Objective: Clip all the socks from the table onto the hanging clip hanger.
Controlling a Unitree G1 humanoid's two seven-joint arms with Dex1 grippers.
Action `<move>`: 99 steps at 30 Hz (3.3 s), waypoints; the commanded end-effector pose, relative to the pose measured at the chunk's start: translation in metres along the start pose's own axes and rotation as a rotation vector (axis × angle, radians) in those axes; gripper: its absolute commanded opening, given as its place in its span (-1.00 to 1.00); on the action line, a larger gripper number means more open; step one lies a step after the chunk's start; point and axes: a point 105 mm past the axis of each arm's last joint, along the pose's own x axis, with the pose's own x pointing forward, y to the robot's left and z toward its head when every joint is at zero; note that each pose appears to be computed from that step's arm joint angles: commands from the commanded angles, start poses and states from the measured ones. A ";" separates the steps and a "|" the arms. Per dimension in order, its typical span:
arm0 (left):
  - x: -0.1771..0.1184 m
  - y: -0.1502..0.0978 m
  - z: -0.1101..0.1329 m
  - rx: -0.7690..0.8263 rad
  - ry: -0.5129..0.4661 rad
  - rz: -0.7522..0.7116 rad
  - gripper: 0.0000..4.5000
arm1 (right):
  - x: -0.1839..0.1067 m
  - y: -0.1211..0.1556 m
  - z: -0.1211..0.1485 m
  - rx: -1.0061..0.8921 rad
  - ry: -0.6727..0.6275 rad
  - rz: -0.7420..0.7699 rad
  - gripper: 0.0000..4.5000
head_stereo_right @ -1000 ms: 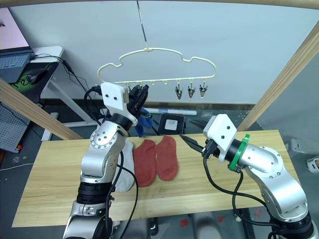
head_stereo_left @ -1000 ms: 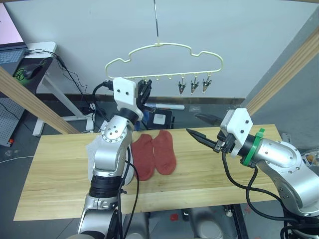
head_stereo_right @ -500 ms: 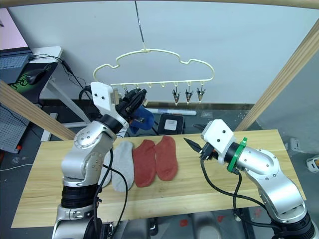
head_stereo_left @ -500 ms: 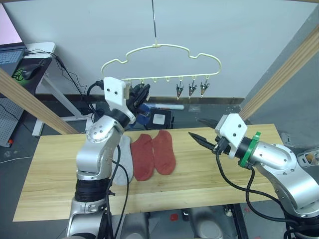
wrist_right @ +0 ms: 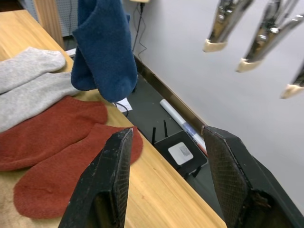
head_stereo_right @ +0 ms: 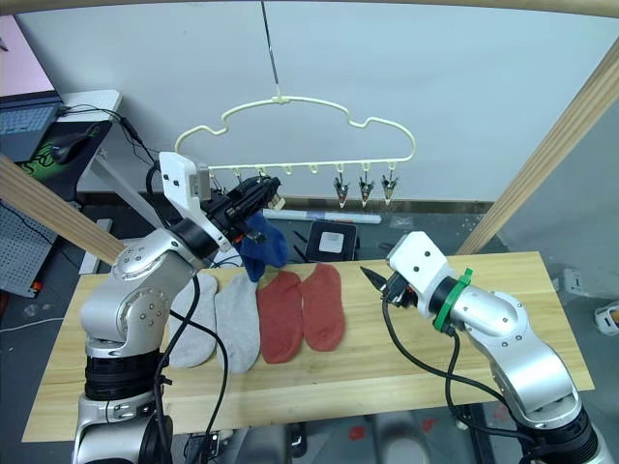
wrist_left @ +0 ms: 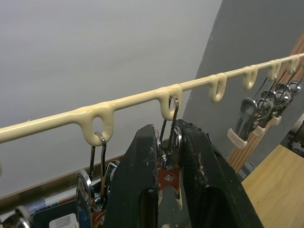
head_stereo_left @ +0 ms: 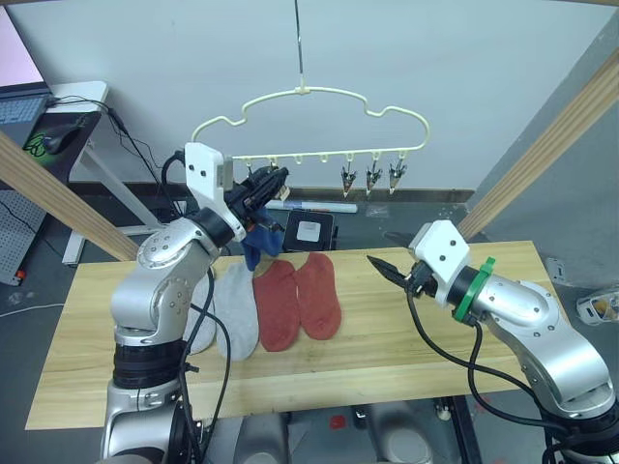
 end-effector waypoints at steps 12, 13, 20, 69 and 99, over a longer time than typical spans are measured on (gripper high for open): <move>-0.006 -0.004 0.015 0.034 -0.019 -0.048 -0.84 | 0.012 0.015 -0.007 0.049 0.036 0.029 1.00; -0.006 -0.005 0.016 0.042 -0.017 -0.050 -0.84 | 0.015 0.017 -0.009 0.053 0.043 0.033 1.00; -0.010 -0.010 0.018 0.086 -0.015 -0.042 -0.84 | 0.059 0.034 -0.034 0.124 0.103 0.021 1.00; -0.009 -0.007 0.035 -0.150 -0.021 -0.097 -0.85 | 0.106 0.043 0.022 -0.142 -0.224 -0.092 -1.00; -0.015 -0.017 0.027 -0.138 -0.032 -0.106 -0.86 | 0.120 0.047 0.057 -0.209 -0.418 -0.122 -1.00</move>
